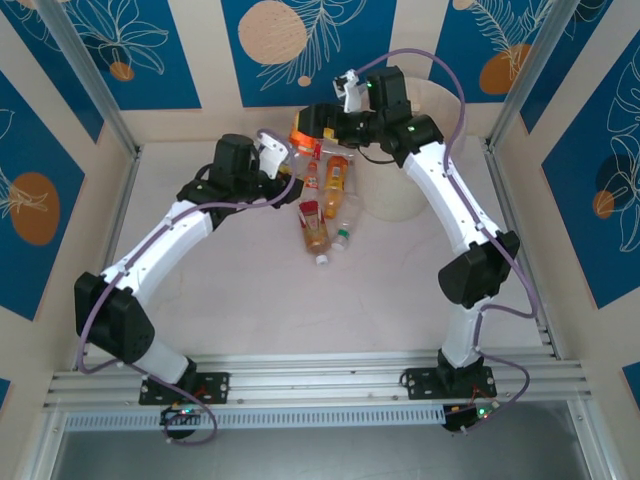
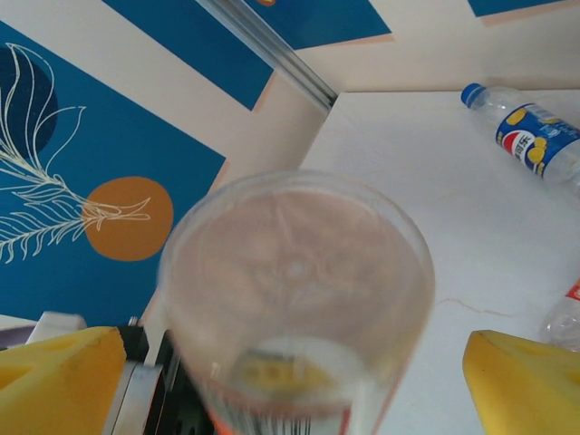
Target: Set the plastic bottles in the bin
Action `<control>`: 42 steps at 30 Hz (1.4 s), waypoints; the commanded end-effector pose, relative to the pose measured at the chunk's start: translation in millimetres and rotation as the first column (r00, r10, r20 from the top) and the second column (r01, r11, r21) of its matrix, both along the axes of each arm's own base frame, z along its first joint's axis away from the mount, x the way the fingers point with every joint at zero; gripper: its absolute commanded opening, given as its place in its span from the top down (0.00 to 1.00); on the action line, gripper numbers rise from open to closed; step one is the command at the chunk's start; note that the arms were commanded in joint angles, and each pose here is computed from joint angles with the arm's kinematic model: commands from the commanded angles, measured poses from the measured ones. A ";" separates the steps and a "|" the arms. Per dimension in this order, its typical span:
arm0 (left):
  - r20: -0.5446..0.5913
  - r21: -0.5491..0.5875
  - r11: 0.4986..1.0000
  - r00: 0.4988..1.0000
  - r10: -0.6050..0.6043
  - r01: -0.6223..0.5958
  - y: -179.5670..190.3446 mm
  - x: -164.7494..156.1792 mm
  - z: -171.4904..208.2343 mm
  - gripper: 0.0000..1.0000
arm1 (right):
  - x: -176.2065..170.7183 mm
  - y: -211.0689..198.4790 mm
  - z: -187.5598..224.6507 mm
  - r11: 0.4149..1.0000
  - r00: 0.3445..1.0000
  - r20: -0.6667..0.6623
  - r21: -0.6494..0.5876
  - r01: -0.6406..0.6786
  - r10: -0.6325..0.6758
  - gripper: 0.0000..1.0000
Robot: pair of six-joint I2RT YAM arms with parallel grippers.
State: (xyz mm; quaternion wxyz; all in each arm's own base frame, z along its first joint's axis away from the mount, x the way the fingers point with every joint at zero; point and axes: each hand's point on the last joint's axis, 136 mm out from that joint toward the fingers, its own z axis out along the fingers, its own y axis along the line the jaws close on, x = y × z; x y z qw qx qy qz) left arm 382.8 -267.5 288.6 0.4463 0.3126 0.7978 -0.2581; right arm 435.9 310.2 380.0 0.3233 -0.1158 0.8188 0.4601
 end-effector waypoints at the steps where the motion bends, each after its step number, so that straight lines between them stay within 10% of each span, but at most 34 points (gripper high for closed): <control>1: 0.063 -0.023 0.997 0.995 -0.075 0.077 -14.1 -9.9 16.1 0.74 | -7.0 8.8 -2.1 0.998 0.997 -0.051 0.029 -0.058 0.059 0.08; 9: 0.072 -0.032 0.997 0.995 -0.071 0.074 -17.6 -8.4 21.7 0.72 | -9.2 13.4 -4.3 0.995 0.994 -0.066 0.047 -0.086 0.089 0.29; 19: 0.075 -0.068 0.997 0.997 -0.029 0.034 -14.2 -8.4 31.3 0.00 | -7.9 -9.0 15.6 1.000 1.000 0.021 -0.002 -0.012 0.012 0.48; 30: 0.105 -0.057 0.997 0.992 0.065 -0.060 6.3 -11.5 37.3 0.00 | 20.7 -106.8 94.7 0.948 0.910 0.311 -0.070 0.309 -0.274 0.49; 42: 0.089 -0.015 0.980 0.976 0.198 -0.198 24.9 3.3 22.8 0.00 | 65.4 -212.0 97.3 0.736 0.713 0.514 -0.210 0.644 -0.478 0.49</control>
